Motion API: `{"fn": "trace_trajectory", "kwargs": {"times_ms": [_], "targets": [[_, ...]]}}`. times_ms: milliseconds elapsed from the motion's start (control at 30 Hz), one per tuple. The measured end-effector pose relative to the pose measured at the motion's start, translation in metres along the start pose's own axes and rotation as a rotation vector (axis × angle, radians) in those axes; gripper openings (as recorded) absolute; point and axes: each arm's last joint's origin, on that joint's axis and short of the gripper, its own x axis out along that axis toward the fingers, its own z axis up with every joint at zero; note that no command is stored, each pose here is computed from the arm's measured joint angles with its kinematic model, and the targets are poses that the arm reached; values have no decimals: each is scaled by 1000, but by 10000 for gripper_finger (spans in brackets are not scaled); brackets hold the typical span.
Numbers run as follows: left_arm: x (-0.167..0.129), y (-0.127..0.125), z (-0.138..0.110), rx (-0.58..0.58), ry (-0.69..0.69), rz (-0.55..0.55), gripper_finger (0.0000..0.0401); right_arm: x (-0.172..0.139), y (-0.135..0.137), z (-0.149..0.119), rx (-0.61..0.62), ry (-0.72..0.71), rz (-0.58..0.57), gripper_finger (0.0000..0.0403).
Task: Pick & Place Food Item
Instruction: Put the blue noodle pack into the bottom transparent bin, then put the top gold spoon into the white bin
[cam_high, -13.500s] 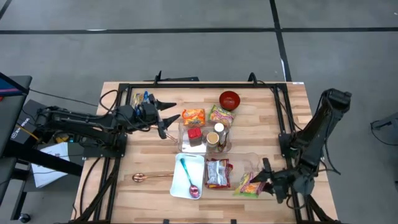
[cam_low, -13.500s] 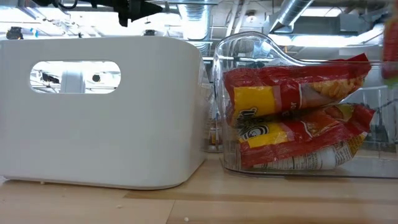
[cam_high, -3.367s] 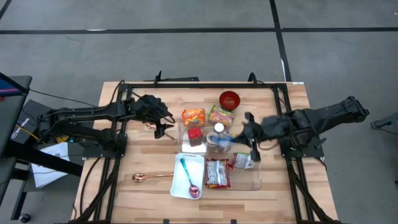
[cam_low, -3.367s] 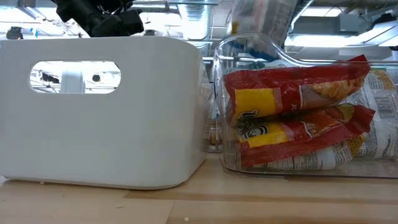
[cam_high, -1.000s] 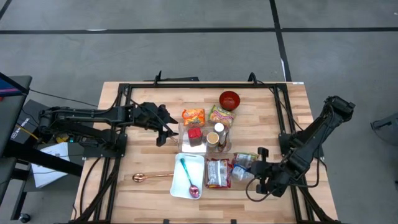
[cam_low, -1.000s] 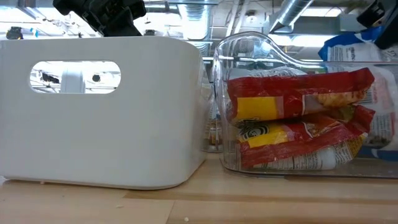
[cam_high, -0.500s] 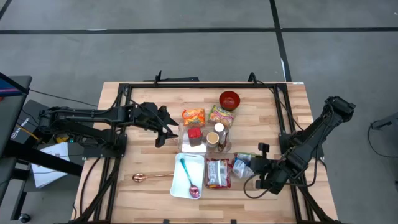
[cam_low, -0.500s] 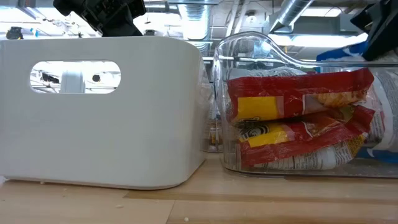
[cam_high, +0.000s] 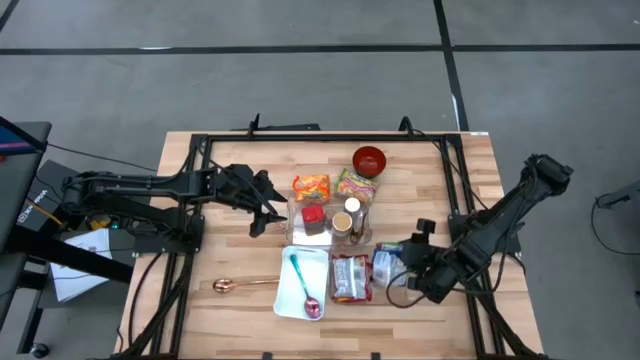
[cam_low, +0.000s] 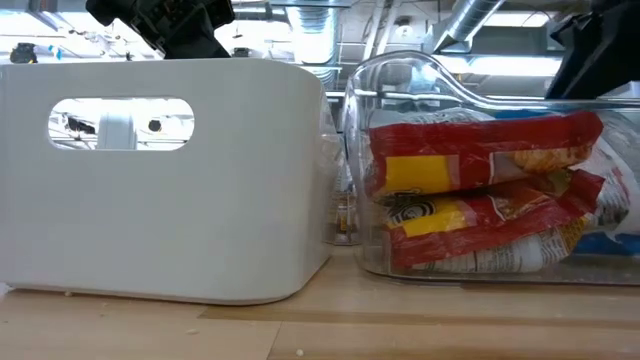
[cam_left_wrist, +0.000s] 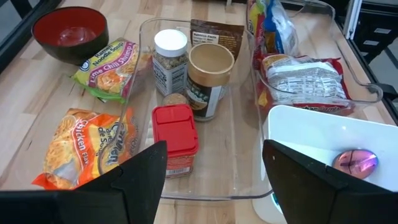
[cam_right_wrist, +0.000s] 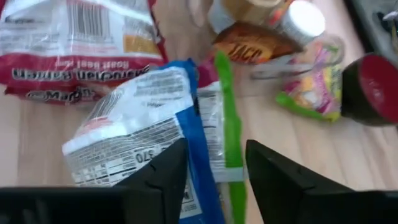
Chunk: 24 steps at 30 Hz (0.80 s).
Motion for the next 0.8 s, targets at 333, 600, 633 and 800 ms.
{"fn": "trace_trajectory", "kwargs": {"times_ms": [333, 600, 633, 800], "targets": [[0, 1, 0, 44, 0, 42, 260, -30, -29, 4, 76, -190, -32, 179], [0, 4, -1, 51, 12, 116, 260, -42, -64, 2, 199, -268, -141, 178], [1, 4, -3, 52, 13, 120, 260, -42, -68, 2, 224, -265, -154, 178], [9, 5, -27, 18, 66, 122, 260, -35, -86, 4, 303, -226, -240, 178]]}}
